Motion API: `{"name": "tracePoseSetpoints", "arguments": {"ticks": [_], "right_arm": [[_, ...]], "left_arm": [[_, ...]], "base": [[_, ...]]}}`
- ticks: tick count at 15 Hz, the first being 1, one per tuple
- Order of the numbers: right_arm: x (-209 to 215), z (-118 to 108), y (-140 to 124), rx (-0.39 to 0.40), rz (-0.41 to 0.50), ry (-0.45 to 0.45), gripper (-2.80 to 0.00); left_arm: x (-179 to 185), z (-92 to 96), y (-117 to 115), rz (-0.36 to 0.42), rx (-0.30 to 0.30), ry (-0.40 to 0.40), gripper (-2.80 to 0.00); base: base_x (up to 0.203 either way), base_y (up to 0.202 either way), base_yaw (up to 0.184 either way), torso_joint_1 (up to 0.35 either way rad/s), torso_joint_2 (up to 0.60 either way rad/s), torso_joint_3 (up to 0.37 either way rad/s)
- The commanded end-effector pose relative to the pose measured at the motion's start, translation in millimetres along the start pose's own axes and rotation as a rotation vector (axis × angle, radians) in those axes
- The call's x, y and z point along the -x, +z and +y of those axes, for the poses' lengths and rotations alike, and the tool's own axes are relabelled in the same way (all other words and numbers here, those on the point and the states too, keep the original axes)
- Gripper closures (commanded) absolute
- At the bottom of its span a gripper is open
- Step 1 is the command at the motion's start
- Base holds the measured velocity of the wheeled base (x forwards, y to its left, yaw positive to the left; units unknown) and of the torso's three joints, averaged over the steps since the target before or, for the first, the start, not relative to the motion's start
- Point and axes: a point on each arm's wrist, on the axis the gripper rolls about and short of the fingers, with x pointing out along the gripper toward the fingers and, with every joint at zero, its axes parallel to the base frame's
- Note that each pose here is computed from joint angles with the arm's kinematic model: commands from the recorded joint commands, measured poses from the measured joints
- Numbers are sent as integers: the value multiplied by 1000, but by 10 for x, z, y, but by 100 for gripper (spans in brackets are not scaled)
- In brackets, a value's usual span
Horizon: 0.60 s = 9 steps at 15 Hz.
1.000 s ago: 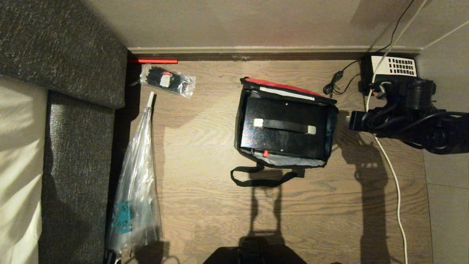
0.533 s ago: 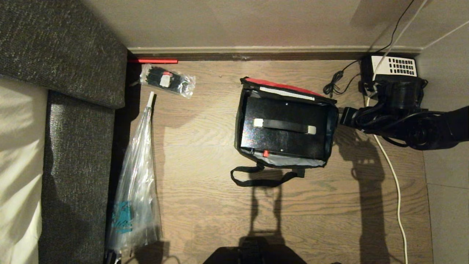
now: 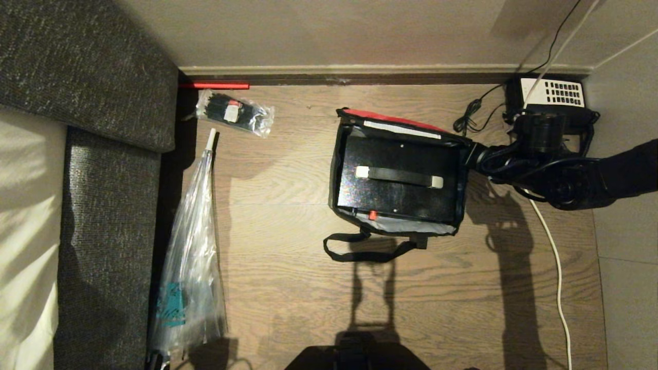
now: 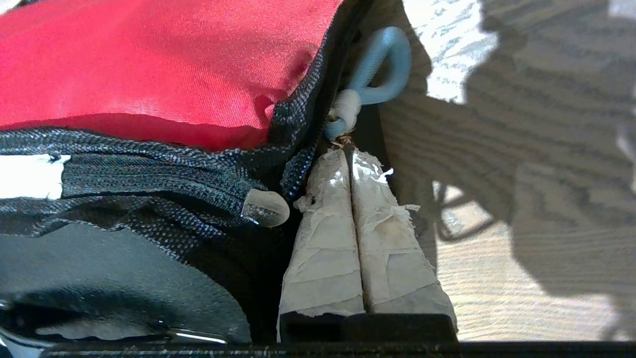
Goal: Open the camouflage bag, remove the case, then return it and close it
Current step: Close the top of the storage box
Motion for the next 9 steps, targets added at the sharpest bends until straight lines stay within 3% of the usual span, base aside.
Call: {"name": "tracePoseSetpoints", "arguments": {"ticks": [1,5,9], "right_arm": [[-21,123,-62,-35,15,34,0],[-43,301,-73,-54,-17,94,0],[-15,304,-108,-45,-4,96,0]], "left_arm": [[-2,0,-3,2,-1,0,0],[-2,0,-3,2,-1,0,0],[-2,0,-3,2,-1,0,0]], "base": [[0,0,0,0,0,0],[0,0,0,0,0,0],[0,0,0,0,0,0]]}}
